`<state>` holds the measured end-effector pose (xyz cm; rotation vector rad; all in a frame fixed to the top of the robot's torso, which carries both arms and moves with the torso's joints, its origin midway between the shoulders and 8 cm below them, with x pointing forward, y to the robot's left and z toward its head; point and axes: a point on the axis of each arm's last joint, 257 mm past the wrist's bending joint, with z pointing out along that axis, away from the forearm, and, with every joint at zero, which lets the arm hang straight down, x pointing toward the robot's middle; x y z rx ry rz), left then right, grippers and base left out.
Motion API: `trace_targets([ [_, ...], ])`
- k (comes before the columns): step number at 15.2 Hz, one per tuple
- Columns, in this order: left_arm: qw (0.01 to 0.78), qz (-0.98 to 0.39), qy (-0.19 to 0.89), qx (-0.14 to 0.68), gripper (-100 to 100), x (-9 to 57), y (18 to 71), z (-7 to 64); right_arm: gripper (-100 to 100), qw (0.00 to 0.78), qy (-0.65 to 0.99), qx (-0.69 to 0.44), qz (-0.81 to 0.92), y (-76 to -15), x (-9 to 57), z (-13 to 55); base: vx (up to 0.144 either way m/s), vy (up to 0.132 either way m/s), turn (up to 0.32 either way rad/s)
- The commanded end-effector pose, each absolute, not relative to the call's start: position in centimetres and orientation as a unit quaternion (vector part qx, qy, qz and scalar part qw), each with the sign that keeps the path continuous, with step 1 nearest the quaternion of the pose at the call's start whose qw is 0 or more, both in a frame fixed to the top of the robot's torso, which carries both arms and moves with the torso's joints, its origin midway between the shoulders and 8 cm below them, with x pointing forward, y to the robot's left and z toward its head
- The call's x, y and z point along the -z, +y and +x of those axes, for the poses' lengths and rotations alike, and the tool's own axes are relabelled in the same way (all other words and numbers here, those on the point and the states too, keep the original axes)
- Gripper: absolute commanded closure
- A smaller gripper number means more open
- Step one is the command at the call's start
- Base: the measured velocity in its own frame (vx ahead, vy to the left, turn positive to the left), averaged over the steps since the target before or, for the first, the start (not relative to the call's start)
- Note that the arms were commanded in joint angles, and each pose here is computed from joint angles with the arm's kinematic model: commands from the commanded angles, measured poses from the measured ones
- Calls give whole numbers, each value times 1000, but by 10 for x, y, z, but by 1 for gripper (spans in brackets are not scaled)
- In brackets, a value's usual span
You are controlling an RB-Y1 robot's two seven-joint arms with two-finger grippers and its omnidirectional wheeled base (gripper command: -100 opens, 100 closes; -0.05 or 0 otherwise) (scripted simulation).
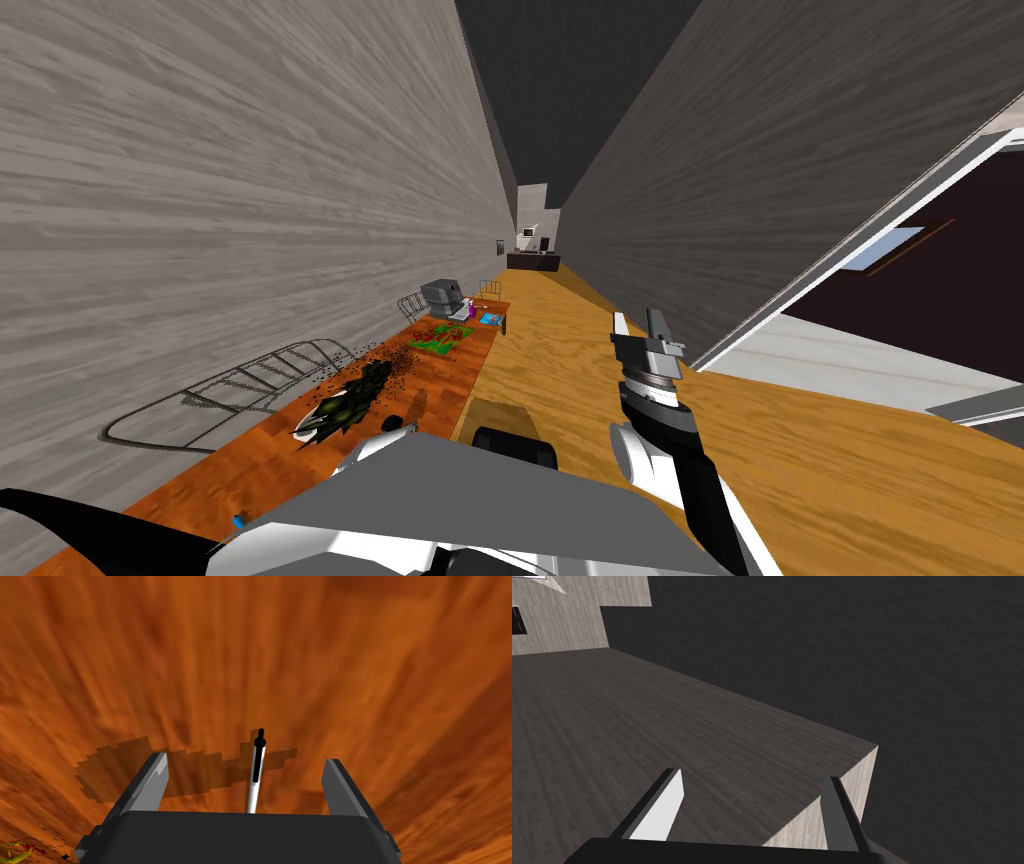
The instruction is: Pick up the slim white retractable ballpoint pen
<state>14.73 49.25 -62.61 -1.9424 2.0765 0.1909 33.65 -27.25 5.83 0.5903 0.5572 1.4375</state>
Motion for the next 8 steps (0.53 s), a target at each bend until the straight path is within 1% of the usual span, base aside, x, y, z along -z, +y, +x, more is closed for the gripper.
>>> trace_targets([
  [1,123,-679,720,-73,-100,631,488,135,0,678,248,-640,263,-272,-58,336,2,23,-78],
  [2,136,-677,720,-69,-100,628,492,143,0,678,248,-640,263,-272,-58,336,1,16,-39],
  [4,133,-682,716,-71,-100,634,489,138,0,678,248,-640,263,-272,-58,336,-8,26,-80],
  [8,132,-690,708,-73,-100,644,483,132,0,678,248,-640,263,-272,-58,336,-13,46,-83],
])
